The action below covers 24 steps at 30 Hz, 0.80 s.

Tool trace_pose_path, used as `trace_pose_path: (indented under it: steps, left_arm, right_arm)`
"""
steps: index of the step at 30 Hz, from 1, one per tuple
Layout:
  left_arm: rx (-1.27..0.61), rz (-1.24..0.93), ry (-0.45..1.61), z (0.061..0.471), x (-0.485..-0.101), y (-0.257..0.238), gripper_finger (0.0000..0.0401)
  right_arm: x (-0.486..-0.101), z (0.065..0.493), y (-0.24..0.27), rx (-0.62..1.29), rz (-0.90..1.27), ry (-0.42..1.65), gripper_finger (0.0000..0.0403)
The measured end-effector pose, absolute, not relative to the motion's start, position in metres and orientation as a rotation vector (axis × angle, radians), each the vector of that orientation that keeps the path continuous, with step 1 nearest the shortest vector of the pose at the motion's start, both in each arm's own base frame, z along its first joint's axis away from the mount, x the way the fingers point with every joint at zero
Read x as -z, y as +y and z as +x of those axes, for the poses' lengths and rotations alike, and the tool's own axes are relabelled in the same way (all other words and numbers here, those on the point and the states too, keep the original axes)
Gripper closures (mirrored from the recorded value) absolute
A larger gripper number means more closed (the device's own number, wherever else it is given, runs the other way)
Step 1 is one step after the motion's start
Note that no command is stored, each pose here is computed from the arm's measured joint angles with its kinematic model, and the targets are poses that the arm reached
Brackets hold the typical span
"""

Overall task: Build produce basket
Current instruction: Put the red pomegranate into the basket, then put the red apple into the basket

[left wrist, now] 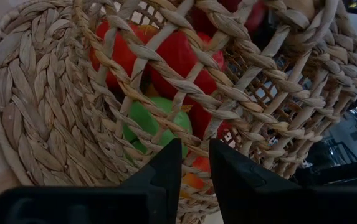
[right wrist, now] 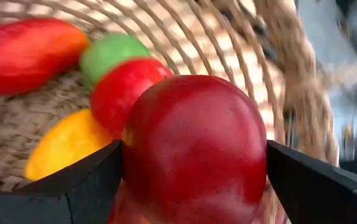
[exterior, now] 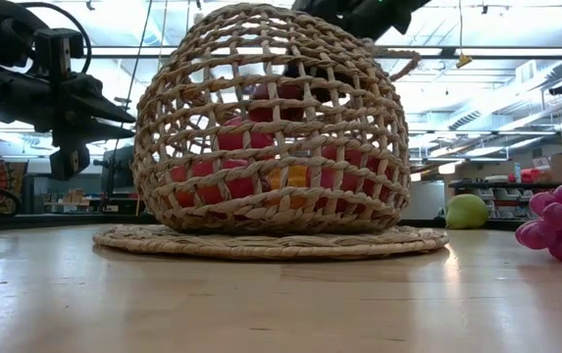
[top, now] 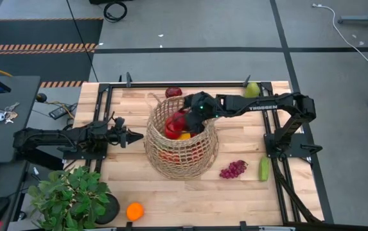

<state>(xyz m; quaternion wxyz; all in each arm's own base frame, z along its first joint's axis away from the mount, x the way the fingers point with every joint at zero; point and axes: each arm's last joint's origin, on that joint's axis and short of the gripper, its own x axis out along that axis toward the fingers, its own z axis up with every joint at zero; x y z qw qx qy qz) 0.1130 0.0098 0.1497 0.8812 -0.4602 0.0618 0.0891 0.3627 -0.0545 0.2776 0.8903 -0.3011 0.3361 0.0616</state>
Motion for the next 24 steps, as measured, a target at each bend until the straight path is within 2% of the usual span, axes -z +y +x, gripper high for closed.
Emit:
trace_pose_path:
  steps: [5,13,17,24]
  left_arm:
    - [-0.186,-0.959,0.128,0.113,-0.150,0.010,0.0310]
    - [-0.186,-0.959,0.128,0.113,-0.150,0.010,0.0310]
    - [-0.186,-0.959,0.128,0.113,-0.150,0.010,0.0312]
    - [-0.186,-0.959,0.129,0.113,-0.150,0.010,0.0312]
  right_arm:
    - [-0.280,0.359,-0.055,-0.051,-0.468,0.776,0.0008]
    - [-0.304,0.359,-0.055,0.037,-0.224,0.783,0.0004]
    - [-0.311,0.360,-0.056,0.062,-0.164,0.762,0.0004]
    - [-0.321,0.362,-0.055,0.061,-0.181,0.720,0.0003]
